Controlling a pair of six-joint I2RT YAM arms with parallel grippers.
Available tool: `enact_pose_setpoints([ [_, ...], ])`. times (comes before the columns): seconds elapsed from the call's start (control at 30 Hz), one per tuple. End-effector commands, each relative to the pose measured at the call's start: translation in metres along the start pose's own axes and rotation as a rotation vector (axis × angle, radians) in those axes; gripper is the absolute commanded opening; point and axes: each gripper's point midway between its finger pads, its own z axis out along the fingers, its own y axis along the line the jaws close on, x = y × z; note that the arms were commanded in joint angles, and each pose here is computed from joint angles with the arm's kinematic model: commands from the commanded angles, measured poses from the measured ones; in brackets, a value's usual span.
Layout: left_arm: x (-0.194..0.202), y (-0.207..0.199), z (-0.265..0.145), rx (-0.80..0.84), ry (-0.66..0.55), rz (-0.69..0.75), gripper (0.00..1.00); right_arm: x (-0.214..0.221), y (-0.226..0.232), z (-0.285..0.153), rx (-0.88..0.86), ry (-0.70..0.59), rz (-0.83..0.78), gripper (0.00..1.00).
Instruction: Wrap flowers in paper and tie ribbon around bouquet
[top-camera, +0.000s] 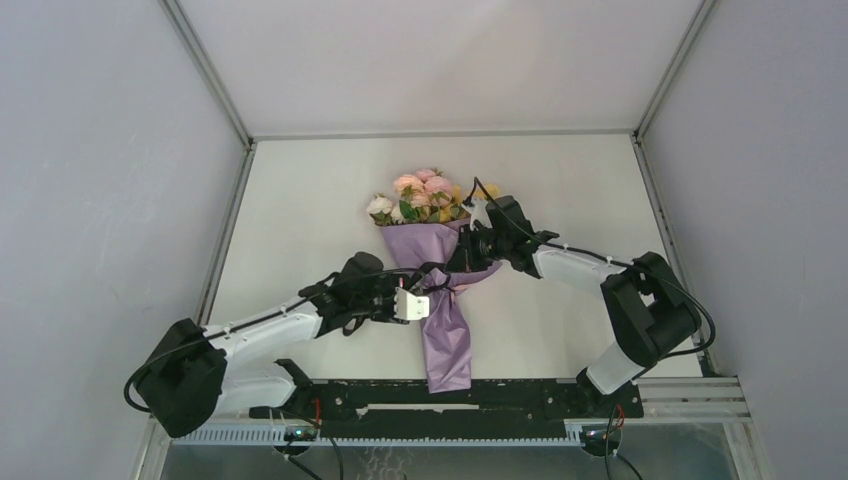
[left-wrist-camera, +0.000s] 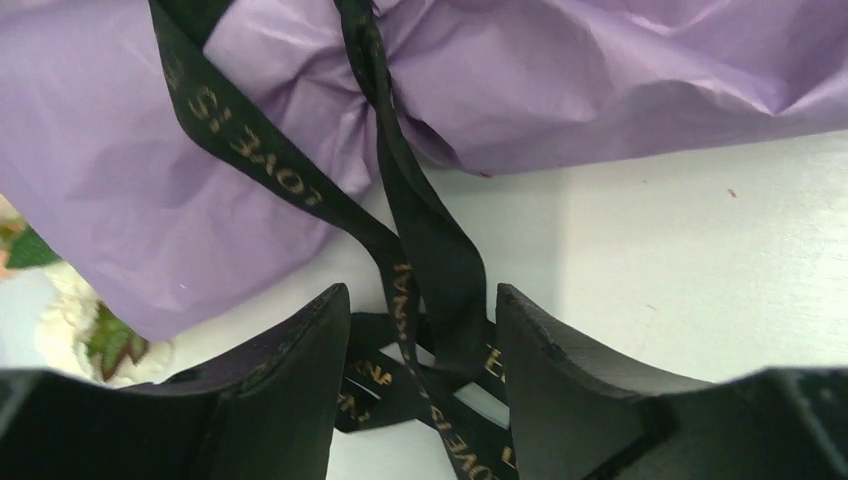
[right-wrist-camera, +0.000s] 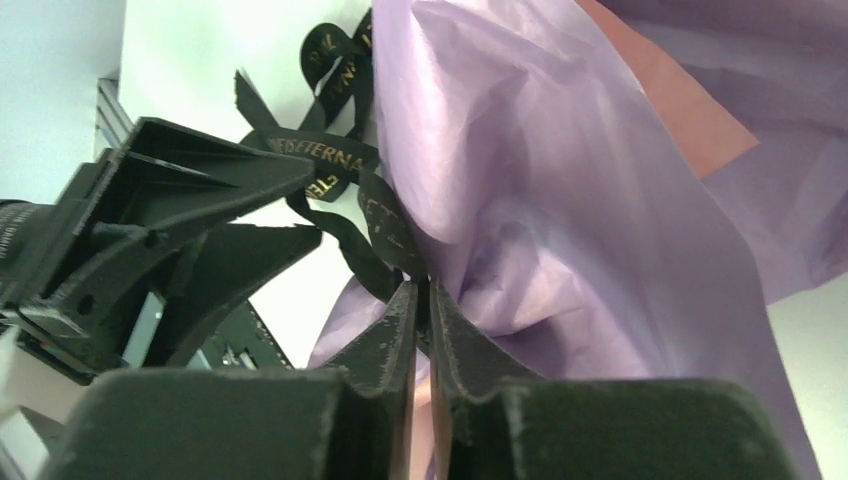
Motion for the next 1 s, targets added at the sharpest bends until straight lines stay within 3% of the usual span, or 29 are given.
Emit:
enact_pose_setpoints([
  [0.0, -0.022, 0.018, 0.009, -0.042, -0.079, 0.136, 0.60, -0.011, 0.019, 0.006, -0.091, -0.035, -0.037, 0.21],
  [0.17, -0.014, 0.006, 0.013, 0.028, -0.058, 0.237, 0.62, -0.010, 0.023, 0.015, -0.123, -0.030, -0.037, 0.36],
  [0.3, -0.029, 0.010, 0.018, 0.027, -0.111, 0.237, 0.60, -0.005, 0.026, 0.023, -0.133, -0.001, -0.042, 0.38],
  [0.47, -0.030, 0.007, 0.025, 0.040, -0.122, 0.265, 0.35, -0.006, 0.022, 0.019, -0.098, -0.006, -0.044, 0.14],
  [0.6, -0.027, 0.006, 0.026, 0.040, -0.111, 0.283, 0.16, -0.008, 0.024, 0.013, -0.090, -0.013, -0.061, 0.11],
  [0.67, -0.025, 0.008, 0.024, 0.027, -0.095, 0.283, 0.01, -0.009, 0.024, 0.011, -0.086, -0.017, -0.064, 0.09],
  [0.7, -0.024, 0.008, 0.023, 0.022, -0.087, 0.280, 0.00, -0.010, 0.024, 0.009, -0.083, -0.020, -0.065, 0.08],
  [0.83, -0.023, 0.005, 0.018, 0.032, -0.083, 0.268, 0.02, -0.013, 0.026, 0.004, -0.080, -0.033, -0.069, 0.07],
  [0.97, -0.028, -0.001, 0.019, 0.052, -0.110, 0.283, 0.36, -0.013, 0.031, 0.004, -0.093, -0.035, -0.073, 0.07],
])
